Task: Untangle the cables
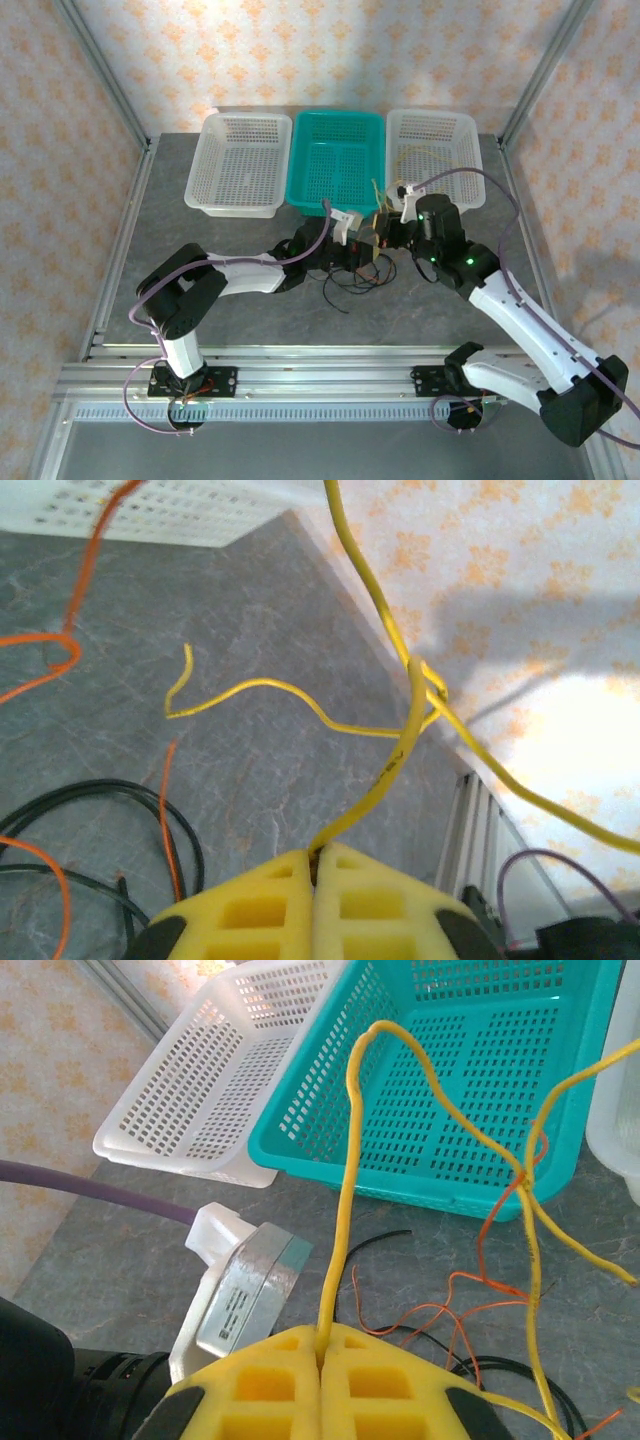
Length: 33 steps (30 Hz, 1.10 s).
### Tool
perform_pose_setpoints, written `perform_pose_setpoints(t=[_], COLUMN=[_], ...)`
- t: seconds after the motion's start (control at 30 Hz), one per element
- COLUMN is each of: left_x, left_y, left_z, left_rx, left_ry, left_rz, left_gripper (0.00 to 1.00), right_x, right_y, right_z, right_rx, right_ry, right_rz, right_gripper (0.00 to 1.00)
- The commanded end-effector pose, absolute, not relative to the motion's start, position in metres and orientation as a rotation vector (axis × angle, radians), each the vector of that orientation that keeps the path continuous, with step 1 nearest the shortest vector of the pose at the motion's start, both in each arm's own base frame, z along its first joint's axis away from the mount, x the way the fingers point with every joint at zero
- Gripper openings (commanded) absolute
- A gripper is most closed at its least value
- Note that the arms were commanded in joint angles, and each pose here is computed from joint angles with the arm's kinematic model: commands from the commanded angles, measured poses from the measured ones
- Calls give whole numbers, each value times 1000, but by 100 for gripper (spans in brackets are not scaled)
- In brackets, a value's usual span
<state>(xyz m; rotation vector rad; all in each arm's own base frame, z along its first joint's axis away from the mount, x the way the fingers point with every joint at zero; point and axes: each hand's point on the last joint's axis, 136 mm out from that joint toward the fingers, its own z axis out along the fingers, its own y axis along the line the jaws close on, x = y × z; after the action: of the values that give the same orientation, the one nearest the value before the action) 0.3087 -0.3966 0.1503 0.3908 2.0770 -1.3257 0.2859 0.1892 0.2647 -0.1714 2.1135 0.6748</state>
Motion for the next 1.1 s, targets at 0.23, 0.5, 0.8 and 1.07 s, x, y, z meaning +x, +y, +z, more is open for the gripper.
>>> perform_pose_setpoints(t=[0.23,0.5,0.8,1.07], left_x=[328,334,329,321], left_y=[-368,-365,-359,-351], left_z=[110,88,63,33], left_rx=[261,229,197,177], left_ry=[2176,2210,2257,2326], left_rz=[-1174,-1157,-1152,-1114], left_gripper=[0,0,0,0], right_x=[281,272,266,261], right_y=[175,168,153,135], right_z=[341,378,421,453], right_rx=[-207,-246,-245,-223], right_ry=[1928,1861,1769,1706], right_rz=[633,609,540,451], right_gripper=[0,0,0,0])
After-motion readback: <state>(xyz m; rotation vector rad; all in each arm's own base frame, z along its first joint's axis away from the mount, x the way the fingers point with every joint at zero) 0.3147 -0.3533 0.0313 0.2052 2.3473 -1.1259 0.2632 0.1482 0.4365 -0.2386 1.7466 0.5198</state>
